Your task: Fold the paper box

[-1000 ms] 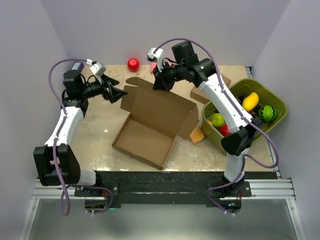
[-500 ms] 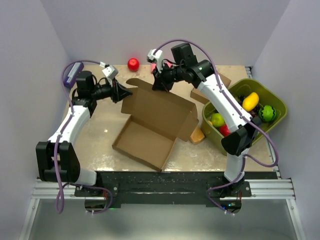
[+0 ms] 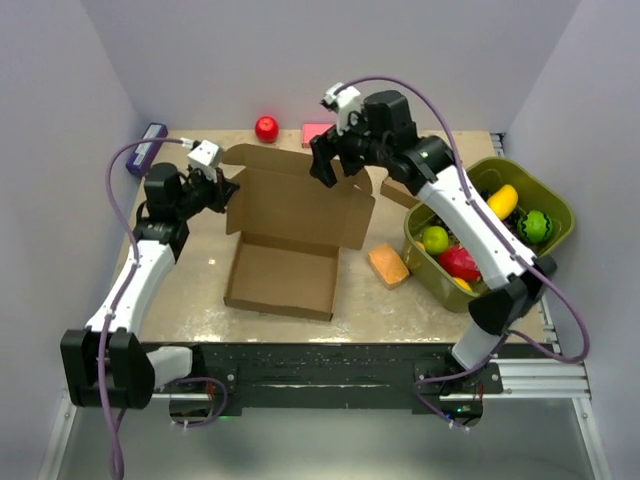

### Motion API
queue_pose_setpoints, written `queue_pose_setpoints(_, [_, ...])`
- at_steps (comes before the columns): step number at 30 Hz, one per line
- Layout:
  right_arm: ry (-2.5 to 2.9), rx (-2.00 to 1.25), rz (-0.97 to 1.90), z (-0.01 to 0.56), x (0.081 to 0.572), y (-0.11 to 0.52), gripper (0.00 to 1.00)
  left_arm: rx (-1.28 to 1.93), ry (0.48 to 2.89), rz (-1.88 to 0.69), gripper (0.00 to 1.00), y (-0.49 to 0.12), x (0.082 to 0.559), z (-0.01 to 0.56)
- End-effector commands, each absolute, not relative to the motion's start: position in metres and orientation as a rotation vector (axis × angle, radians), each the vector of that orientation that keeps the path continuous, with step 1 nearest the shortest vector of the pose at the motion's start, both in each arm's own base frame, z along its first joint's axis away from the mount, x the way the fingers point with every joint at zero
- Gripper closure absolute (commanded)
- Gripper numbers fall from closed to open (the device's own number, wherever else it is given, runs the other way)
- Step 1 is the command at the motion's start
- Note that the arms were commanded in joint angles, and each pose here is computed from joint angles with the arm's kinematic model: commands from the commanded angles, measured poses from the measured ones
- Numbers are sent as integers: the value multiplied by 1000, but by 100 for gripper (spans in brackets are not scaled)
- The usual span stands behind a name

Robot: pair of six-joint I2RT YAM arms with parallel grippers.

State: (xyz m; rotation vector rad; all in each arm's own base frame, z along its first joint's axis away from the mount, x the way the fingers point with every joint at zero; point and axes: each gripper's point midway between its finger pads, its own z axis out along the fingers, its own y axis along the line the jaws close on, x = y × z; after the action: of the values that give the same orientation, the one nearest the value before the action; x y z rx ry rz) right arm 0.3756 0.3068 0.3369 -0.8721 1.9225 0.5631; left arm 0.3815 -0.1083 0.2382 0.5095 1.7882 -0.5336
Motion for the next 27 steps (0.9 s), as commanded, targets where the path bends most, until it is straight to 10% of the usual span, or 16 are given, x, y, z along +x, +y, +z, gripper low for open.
queue_pose_setpoints(1, [1852, -510, 508, 383, 374, 273, 5, 295, 1757, -230, 100, -63, 385, 258])
queue_pose_setpoints(16, [2399, -310, -26, 154, 261, 205, 24, 61, 1821, -106, 100, -34, 376, 261])
queue_pose_setpoints(27, [2450, -300, -375, 73, 281, 190, 40, 82, 1811, -126, 100, -38, 377, 262])
